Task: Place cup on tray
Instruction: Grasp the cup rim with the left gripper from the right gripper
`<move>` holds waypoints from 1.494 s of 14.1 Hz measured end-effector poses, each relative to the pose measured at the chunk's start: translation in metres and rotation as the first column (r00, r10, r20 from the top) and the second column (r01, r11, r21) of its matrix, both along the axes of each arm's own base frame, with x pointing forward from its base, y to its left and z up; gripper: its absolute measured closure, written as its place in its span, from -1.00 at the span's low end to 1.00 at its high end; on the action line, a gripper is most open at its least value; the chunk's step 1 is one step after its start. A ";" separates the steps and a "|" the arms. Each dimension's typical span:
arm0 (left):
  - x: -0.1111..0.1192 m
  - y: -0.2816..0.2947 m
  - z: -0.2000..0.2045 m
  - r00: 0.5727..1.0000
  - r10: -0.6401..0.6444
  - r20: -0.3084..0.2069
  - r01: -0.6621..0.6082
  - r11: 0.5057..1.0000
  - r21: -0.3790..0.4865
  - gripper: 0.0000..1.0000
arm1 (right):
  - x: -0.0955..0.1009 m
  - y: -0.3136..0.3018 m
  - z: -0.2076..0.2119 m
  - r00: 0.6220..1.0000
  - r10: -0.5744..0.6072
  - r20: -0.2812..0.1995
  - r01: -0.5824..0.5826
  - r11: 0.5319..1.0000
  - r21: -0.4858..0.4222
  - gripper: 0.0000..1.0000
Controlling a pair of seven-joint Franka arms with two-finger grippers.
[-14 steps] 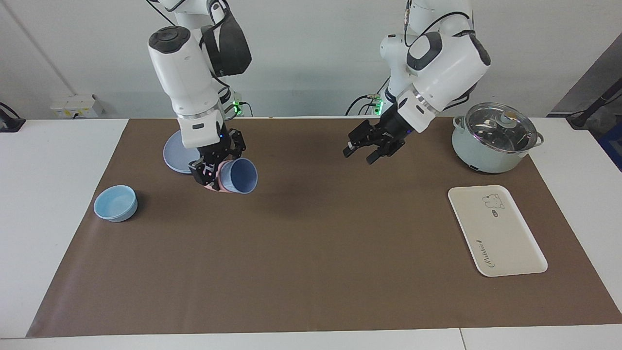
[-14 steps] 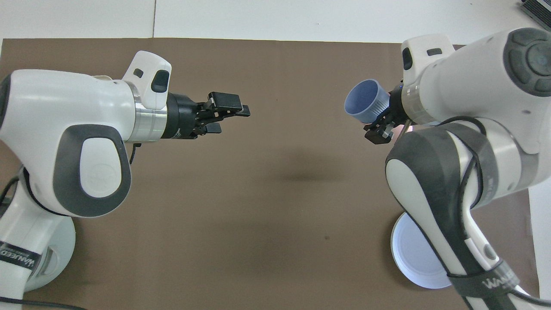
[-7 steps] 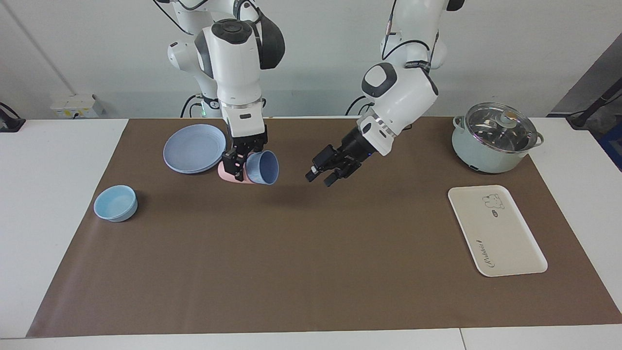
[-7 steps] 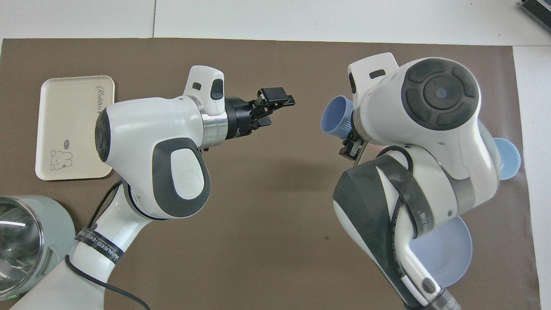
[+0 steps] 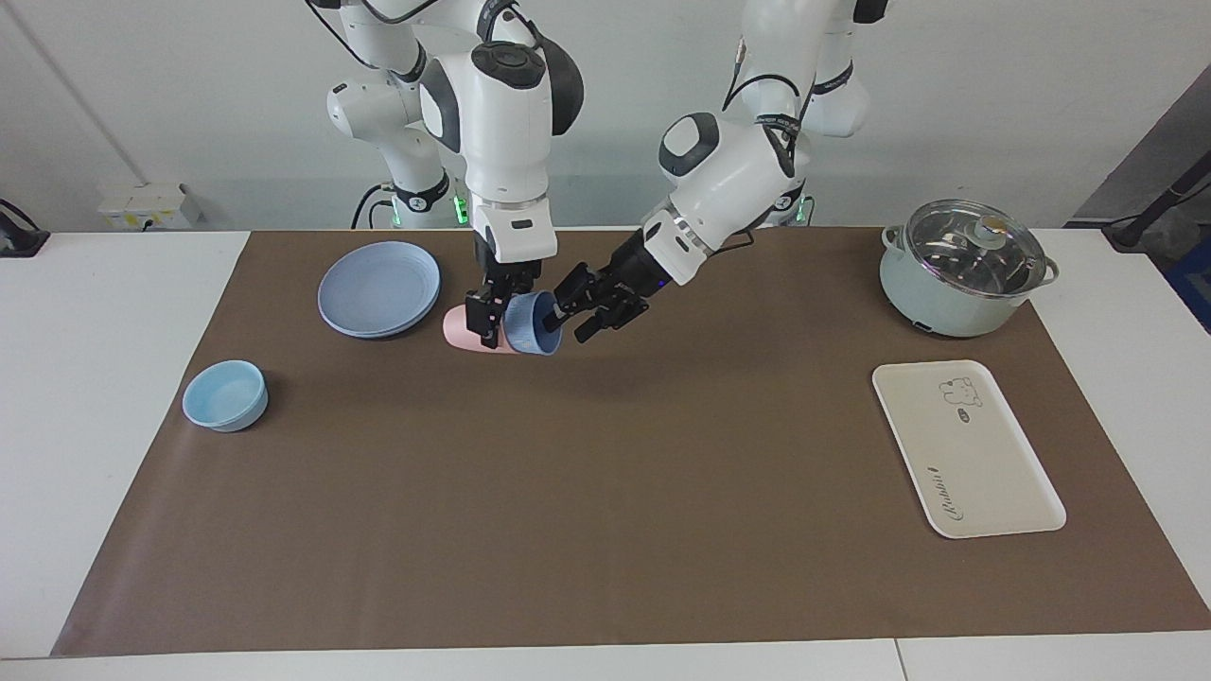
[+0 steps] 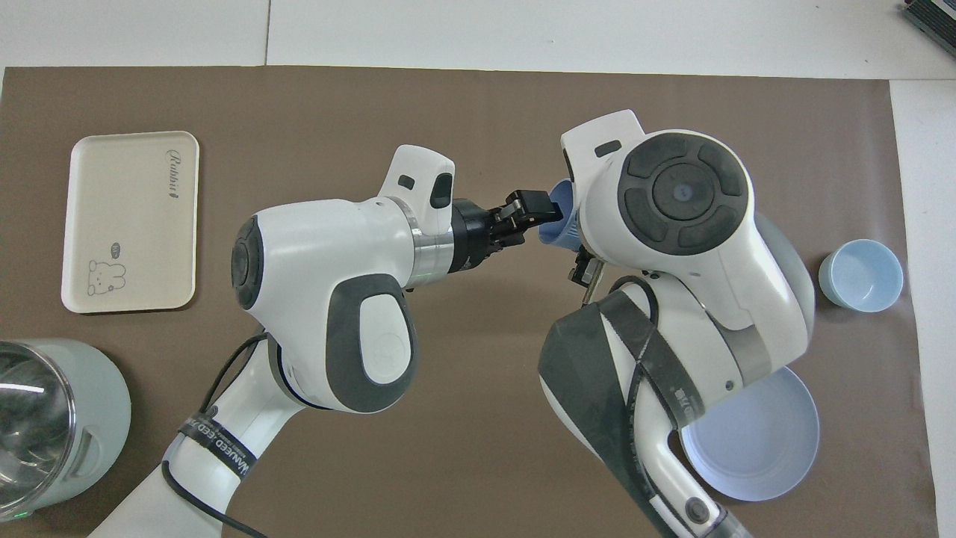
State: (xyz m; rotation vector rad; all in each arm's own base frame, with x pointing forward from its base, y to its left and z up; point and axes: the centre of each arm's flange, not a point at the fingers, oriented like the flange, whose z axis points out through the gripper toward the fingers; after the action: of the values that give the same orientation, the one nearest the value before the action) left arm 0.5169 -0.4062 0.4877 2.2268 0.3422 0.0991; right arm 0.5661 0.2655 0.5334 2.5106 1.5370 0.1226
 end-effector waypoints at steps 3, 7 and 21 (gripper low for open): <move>-0.007 -0.009 0.000 1.000 -0.017 -0.001 0.017 1.000 0.000 0.09 | 0.000 -0.002 -0.001 1.000 -0.003 -0.002 0.003 1.000 -0.003 -0.70; -0.004 -0.005 0.000 1.000 -0.006 0.002 0.006 1.000 0.001 0.72 | 0.000 -0.002 -0.003 1.000 -0.003 -0.009 0.003 1.000 -0.010 -0.70; 0.041 0.043 0.049 0.997 -0.061 -0.045 0.059 0.997 -0.051 0.87 | 0.001 -0.003 0.001 1.000 -0.006 -0.003 0.006 1.000 -0.007 -0.70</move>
State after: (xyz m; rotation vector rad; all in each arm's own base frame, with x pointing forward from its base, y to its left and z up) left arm 0.5580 -0.3635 0.5370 2.1910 0.2997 0.0059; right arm 0.5666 0.2624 0.5346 2.5112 1.5283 0.1126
